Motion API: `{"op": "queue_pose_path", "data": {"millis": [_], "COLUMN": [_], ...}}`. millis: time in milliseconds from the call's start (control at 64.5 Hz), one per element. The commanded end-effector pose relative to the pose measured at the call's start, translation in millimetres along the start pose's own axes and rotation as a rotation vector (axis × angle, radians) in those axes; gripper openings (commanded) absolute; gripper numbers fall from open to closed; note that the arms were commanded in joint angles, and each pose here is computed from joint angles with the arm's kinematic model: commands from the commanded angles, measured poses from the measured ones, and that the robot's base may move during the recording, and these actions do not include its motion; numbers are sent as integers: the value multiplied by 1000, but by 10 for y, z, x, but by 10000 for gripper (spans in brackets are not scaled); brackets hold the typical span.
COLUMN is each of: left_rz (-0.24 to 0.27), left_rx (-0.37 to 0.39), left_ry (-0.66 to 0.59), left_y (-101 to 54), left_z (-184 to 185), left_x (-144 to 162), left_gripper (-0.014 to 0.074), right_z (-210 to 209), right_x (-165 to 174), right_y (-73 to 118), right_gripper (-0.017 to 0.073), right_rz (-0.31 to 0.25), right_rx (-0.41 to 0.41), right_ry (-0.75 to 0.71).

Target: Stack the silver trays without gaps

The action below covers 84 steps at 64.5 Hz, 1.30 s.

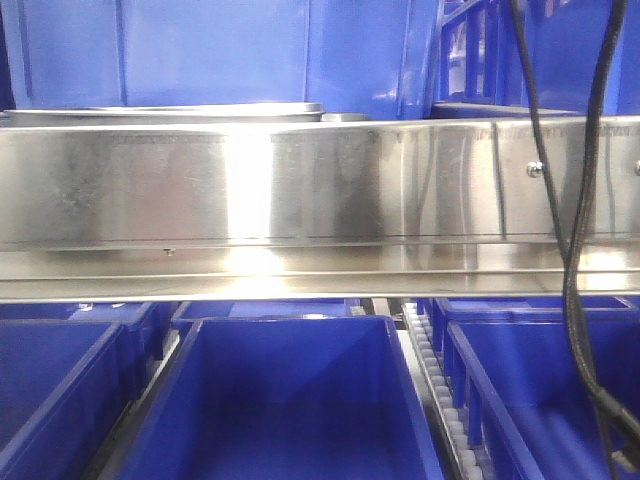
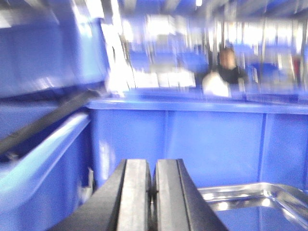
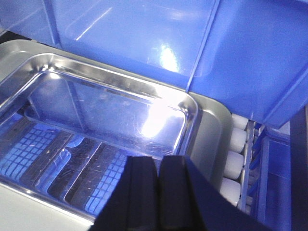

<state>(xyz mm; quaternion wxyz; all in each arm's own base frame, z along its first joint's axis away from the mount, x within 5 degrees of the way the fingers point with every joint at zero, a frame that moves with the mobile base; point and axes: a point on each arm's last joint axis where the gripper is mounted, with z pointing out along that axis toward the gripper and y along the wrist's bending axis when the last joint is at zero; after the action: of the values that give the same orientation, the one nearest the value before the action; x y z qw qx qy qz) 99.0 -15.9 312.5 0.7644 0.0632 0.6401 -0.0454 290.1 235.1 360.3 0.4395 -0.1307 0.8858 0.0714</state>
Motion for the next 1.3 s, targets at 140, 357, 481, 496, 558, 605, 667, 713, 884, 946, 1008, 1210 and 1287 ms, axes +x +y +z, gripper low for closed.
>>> {"op": "queue_pose_path", "data": {"millis": [140, 357, 481, 496, 558, 605, 667, 713, 884, 946, 1008, 1210, 1287], "left_rz": [6, 6, 6, 6, 6, 6, 6, 6, 6, 6, 6, 6, 6], "left_rx": [1, 4, 4, 4, 4, 4, 4, 4, 4, 4, 4, 4, 4], "left_ry": [1, 36, 33, 33, 33, 33, 33, 33, 33, 33, 33, 33, 33], "left_y": [-13, -21, -21, -21, -21, -21, -21, -21, -21, -21, -21, -21, -21], "left_z": [-297, -391, -397, -397, -397, -397, -397, -397, -397, -397, -397, -397, -397], "left_x": [370, 562, 563, 563, 563, 563, 563, 563, 563, 563, 563, 563, 563], "left_gripper": [4, 4, 4, 4, 4, 4, 4, 4, 4, 4, 4, 4, 4], "right_z": [-76, -141, -172, -172, -171, -171, -171, -171, -170, -170, -170, -170, -170], "right_x": [-18, -10, -21, -21, -22, -23, -26, -30, -34, -34, -34, -50, -60], "right_y": [-39, -97, -107, -107, -106, -105, -102, -98, -95, -95, -95, -87, -73], "right_gripper": [-71, -71, -71, -71, -71, -71, -71, -71, -71, -71, -71, -71, -71], "right_rz": [0, -3, 0, 0, 0, -1, -1, -1, -1, -1, -1, -6, -2], "right_rx": [20, 61, 60, 60, 59, 58, 55, 51, 48, 48, 48, 39, 23], "right_ry": [6, 29, 24, 24, 22, 21, 18, 13, 9, 9, 9, -8, -19]}}
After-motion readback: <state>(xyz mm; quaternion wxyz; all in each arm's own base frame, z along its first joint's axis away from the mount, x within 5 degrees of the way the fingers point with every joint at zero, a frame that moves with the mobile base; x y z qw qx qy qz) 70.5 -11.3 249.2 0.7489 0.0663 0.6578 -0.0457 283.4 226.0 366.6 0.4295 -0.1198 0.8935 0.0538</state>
